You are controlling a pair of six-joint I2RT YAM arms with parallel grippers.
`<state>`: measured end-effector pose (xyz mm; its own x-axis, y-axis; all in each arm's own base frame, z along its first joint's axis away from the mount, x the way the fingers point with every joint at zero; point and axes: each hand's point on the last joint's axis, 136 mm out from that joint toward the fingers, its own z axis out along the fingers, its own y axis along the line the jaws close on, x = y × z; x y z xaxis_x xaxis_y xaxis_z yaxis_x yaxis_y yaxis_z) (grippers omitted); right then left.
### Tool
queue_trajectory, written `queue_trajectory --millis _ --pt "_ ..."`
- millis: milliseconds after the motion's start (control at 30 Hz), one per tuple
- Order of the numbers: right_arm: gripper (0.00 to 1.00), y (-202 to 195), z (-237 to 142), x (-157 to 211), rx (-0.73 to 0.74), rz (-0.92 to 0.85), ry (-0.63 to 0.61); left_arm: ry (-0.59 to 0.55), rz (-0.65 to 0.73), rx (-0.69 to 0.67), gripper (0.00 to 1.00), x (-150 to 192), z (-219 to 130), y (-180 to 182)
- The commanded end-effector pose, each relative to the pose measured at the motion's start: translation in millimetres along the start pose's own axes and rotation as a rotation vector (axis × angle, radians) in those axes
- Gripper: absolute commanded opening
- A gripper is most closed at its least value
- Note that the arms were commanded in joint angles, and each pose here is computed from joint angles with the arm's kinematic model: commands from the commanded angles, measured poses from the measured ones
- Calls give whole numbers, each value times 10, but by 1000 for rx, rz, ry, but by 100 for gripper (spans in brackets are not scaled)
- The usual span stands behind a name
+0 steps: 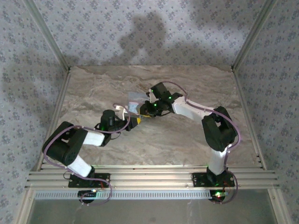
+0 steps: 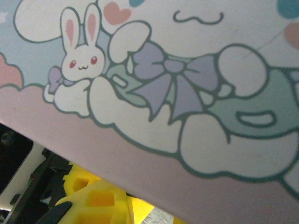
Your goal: Unlock the padlock with the key
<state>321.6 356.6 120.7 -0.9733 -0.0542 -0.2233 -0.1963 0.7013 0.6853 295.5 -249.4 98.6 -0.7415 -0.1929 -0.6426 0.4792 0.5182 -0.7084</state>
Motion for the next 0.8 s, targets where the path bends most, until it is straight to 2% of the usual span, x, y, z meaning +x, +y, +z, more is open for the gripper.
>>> queue_trajectory --millis 0,300,500,600,667,767 --pt "0 19 112 253 -33 -22 72 -170 117 205 0 -559 -83 -540" --pt "0 98 117 374 -134 -106 108 -143 104 252 0 -611 -167 -527" --pt "0 -188 99 400 3 -57 112 -96 164 170 0 -505 -157 -449" --pt "0 -267 114 399 80 -42 100 -64 235 121 0 -427 -72 -575" --pt "0 -256 131 400 91 -41 96 -39 280 93 0 -388 -13 -672" --pt "0 -200 148 405 75 -49 97 -57 248 105 0 -429 -10 -681"
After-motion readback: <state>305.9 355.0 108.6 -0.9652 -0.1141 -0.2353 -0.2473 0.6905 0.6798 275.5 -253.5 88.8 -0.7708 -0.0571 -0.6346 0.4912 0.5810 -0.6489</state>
